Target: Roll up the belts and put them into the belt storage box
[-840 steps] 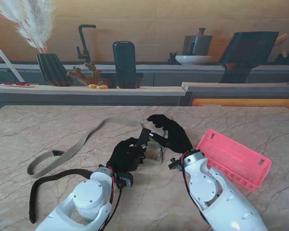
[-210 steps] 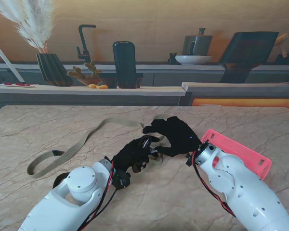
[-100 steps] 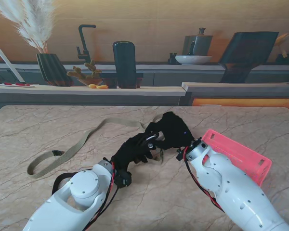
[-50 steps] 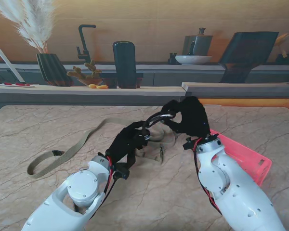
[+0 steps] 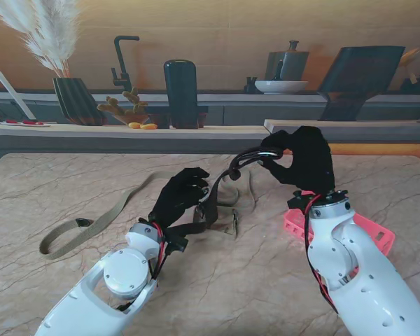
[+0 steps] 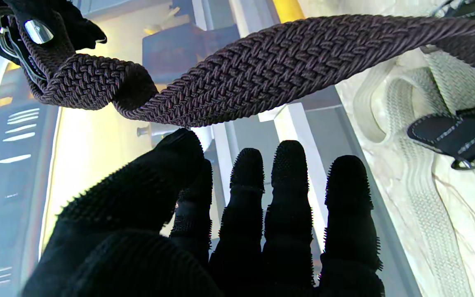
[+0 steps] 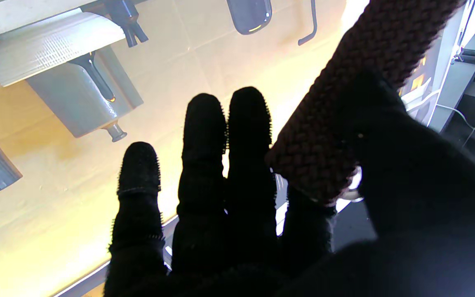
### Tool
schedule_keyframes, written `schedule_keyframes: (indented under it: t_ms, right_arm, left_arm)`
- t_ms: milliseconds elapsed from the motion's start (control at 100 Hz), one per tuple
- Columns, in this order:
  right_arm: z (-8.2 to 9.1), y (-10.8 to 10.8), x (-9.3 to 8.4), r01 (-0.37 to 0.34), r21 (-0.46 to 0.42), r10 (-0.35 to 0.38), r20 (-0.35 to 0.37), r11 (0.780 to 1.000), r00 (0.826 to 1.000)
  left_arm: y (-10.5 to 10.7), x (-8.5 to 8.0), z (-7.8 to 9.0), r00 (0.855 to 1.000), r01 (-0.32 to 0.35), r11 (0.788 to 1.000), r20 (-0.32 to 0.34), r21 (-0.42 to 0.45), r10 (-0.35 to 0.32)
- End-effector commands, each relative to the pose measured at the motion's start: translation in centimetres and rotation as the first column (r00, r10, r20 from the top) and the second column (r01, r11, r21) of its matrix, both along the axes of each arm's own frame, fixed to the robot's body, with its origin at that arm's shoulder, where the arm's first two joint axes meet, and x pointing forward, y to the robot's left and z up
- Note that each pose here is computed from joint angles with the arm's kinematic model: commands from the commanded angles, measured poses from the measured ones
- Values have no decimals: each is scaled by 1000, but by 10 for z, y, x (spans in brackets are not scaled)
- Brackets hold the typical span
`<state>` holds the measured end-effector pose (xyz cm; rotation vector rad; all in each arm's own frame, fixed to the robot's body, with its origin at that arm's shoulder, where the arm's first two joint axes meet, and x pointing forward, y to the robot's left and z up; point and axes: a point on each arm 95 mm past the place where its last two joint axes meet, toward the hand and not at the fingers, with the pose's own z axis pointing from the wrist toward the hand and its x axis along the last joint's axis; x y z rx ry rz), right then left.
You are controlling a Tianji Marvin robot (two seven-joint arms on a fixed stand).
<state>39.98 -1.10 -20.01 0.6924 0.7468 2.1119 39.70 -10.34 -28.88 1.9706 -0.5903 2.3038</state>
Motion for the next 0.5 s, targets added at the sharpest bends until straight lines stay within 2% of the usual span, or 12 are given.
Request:
schedule_keyframes:
  t_ms: [0, 100, 290, 490]
  right_arm:
    - [5, 2, -3, -16, -4, 16, 19, 1000, 1000]
    - [6, 3, -4, -22, -24, 23, 29, 999, 999]
    - [6, 12, -1, -38, -37, 40, 41, 999, 998]
    - [-3, 24, 7, -50, -49, 51, 25, 998, 998]
  left_arm:
    - [-12, -3, 2, 999, 35, 999, -14, -39, -36]
    - [-16, -6, 0, 999, 53, 997, -10, -49, -54]
    - [-18, -15, -1, 998, 27, 999, 64, -43, -24]
    - [-9, -24, -5, 993, -30, 998, 116, 61, 23]
